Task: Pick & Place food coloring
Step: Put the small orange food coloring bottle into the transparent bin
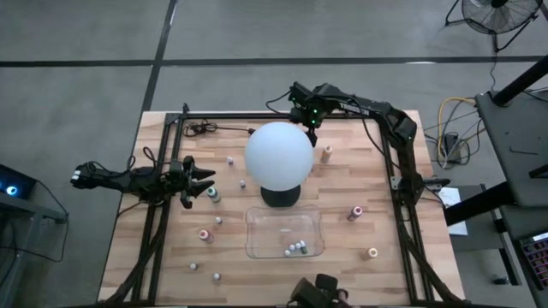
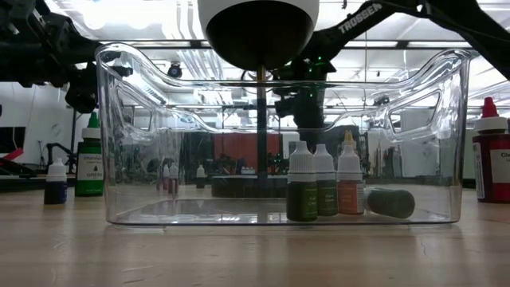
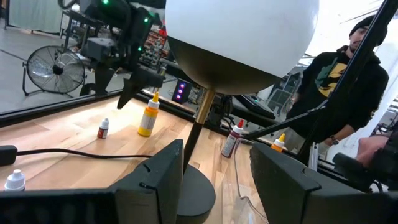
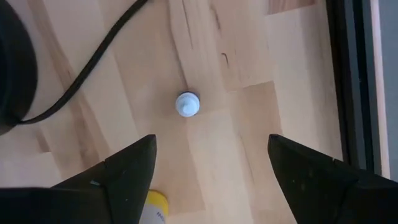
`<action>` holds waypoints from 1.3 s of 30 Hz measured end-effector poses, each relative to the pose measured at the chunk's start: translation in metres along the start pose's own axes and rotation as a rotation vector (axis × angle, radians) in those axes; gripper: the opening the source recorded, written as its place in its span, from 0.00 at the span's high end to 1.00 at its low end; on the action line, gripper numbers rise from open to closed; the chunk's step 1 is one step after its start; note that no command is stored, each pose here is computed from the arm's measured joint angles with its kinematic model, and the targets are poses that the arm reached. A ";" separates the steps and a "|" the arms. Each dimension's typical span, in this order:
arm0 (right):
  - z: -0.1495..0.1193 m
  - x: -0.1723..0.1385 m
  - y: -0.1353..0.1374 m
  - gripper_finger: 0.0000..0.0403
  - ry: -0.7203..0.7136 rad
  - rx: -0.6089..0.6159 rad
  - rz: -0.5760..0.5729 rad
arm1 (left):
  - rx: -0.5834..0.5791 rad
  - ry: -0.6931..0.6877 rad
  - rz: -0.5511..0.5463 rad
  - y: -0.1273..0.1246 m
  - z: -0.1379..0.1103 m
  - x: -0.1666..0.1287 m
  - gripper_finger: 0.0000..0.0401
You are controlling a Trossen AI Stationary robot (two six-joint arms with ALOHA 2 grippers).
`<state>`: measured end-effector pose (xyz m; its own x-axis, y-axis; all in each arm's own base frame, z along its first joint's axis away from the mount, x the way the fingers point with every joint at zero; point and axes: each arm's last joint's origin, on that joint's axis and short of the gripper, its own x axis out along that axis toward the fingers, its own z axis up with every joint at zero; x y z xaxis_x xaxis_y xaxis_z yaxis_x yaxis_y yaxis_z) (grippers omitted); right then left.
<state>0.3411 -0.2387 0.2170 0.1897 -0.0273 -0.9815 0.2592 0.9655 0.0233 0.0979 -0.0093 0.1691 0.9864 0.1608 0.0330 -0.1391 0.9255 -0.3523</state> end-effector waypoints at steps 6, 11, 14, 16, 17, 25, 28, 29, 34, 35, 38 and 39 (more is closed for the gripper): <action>0.005 0.013 0.002 0.26 -0.007 -0.008 0.016 | 0.000 0.000 0.000 0.000 0.000 0.000 0.60; 0.007 0.022 0.003 0.26 0.005 -0.014 0.027 | 0.000 0.000 0.000 0.000 0.000 0.000 0.60; 0.007 0.029 0.003 0.26 0.023 -0.018 0.033 | 0.000 0.000 0.000 0.000 0.000 0.000 0.60; 0.007 0.034 0.003 0.27 0.031 -0.023 0.037 | 0.000 0.000 0.000 0.000 0.000 0.000 0.60; 0.007 0.035 0.004 0.27 0.035 -0.027 0.039 | 0.000 0.000 0.000 0.000 0.000 0.000 0.60; 0.011 0.036 0.004 0.27 0.008 -0.044 0.034 | 0.000 0.000 0.000 0.000 0.000 0.000 0.60; 0.010 0.037 0.005 0.28 0.009 -0.052 0.035 | 0.000 0.000 0.000 0.000 0.000 0.000 0.60; 0.010 0.037 0.005 0.28 0.010 -0.053 0.036 | 0.000 0.000 0.000 0.000 0.000 0.000 0.60; 0.009 0.039 0.006 0.28 0.018 -0.057 0.039 | 0.000 0.000 0.000 0.000 0.000 0.000 0.60; 0.009 0.040 0.007 0.28 0.021 -0.059 0.041 | 0.000 0.000 0.000 0.000 0.000 0.000 0.60; 0.008 0.043 0.008 0.28 0.021 -0.060 0.041 | 0.000 0.000 0.000 0.000 0.000 0.000 0.60; 0.007 0.044 0.008 0.28 0.025 -0.059 0.043 | 0.000 0.000 0.000 0.000 0.000 0.000 0.60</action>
<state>0.3582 -0.2339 0.1754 0.1755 0.0199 -0.9843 0.1947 0.9793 0.0545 0.0979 -0.0093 0.1691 0.9865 0.1605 0.0331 -0.1387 0.9254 -0.3526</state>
